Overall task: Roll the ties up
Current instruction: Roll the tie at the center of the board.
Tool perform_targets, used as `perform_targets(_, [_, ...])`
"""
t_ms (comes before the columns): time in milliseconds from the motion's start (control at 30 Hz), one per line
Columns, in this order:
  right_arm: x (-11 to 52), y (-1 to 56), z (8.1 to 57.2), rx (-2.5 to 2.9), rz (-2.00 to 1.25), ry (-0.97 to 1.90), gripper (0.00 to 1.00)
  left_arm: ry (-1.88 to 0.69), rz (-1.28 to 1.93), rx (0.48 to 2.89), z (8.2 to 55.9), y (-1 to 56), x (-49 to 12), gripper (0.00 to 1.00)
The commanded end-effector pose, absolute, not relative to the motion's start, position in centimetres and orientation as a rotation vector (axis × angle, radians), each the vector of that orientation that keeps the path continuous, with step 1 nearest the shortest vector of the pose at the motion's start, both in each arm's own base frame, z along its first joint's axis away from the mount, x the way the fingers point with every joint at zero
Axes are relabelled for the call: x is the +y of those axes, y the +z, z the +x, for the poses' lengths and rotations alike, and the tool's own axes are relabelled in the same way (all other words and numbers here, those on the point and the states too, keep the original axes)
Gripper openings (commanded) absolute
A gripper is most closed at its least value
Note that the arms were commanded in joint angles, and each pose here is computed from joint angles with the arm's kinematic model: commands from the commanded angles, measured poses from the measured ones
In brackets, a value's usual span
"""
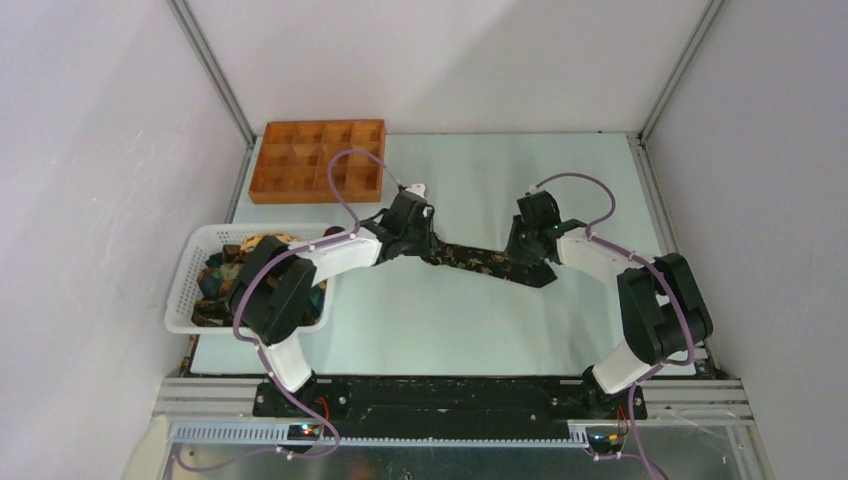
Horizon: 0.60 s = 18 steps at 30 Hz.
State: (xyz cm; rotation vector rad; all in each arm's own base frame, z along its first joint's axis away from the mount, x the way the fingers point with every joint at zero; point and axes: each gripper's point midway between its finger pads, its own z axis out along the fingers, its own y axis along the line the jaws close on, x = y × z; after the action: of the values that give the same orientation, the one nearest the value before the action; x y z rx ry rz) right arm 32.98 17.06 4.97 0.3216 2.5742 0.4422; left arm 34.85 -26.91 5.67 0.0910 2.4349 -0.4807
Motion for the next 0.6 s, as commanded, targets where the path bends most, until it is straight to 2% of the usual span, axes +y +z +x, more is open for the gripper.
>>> perform_targets(0, [15.3, 3.6, 32.8, 2.589, 0.332, 0.338, 0.24, -0.325, 0.152, 2.43, 35.4, 5.7, -26.5, 0.41])
perform_targets(567, [14.5, -0.9, 29.7, 2.713, 0.377, 0.243, 0.19, -0.122, 0.172, 2.397, 36.2, 6.1, -25.7, 0.4])
